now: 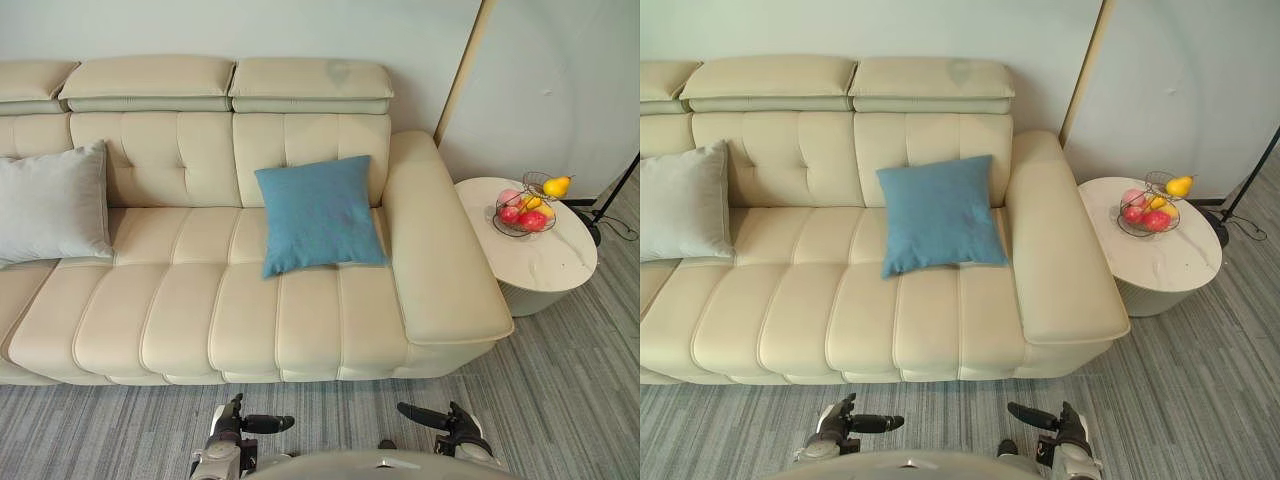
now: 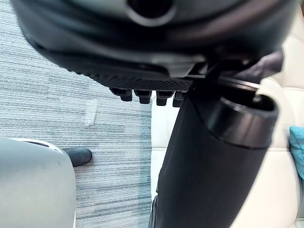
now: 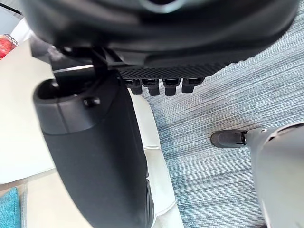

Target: Pick up cushions and gather them together orderly.

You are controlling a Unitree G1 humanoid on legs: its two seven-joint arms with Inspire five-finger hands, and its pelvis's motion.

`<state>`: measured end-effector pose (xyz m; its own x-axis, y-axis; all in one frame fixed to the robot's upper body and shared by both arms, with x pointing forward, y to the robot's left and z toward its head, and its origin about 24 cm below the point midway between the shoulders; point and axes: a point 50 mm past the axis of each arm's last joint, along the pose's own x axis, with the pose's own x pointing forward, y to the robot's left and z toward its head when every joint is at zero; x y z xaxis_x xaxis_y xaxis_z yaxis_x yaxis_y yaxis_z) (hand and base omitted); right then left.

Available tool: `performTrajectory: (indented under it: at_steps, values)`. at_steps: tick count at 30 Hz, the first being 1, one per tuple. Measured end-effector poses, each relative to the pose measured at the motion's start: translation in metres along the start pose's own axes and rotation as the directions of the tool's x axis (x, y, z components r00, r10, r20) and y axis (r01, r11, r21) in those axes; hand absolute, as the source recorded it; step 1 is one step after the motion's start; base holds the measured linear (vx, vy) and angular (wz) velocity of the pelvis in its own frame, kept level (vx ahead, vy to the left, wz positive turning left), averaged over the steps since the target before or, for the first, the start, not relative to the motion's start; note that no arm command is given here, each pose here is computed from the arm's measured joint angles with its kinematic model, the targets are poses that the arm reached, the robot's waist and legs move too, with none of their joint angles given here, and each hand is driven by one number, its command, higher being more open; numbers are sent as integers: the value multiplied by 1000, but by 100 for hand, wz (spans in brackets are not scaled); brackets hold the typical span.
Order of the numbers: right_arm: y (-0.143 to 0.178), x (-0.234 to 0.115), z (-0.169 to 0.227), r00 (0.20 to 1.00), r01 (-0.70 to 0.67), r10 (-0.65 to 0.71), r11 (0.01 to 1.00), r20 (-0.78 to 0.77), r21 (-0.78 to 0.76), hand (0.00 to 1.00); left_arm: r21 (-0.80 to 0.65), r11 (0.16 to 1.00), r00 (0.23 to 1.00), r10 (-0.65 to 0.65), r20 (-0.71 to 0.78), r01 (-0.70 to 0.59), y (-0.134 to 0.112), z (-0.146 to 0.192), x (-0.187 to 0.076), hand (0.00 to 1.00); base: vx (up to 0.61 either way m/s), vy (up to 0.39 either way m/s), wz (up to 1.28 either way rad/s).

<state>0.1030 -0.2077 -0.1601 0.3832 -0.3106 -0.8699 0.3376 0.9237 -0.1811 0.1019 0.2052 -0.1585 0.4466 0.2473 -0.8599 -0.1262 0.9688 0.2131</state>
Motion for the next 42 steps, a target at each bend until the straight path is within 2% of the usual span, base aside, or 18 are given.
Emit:
performTrajectory:
  at_steps: [11,17,24,30,36,40,42]
  values:
    - [-4,-2,-10,1000,6,-5,999,-27,36,100,-11,1000,1000,-8,-6,8,-1,-2,-1,100,0,0,0]
    - [-16,-5,-25,998,33,-24,991,-64,132,100,-138,990,999,-2,-43,-4,0,-13,-3,100,-14,-1,-2]
    - [-24,-9,-33,997,51,-41,983,-62,175,100,-166,986,1000,-17,-22,13,-4,-5,-2,100,-37,-21,-21]
    - [-19,-10,-25,999,38,-34,980,-22,197,100,-212,976,999,-40,0,39,-14,3,-1,100,6,-50,-83]
    - [-5,-8,-1,998,-26,18,990,61,136,100,-267,964,1000,-6,17,11,-6,11,2,100,-46,2,-122]
    - [5,-7,10,996,-51,39,988,86,149,100,-245,970,1000,4,22,1,0,13,3,100,59,6,-155]
    - [0,-5,14,995,-39,25,988,93,148,100,-222,975,999,-18,29,24,-6,14,2,100,280,-65,-139]
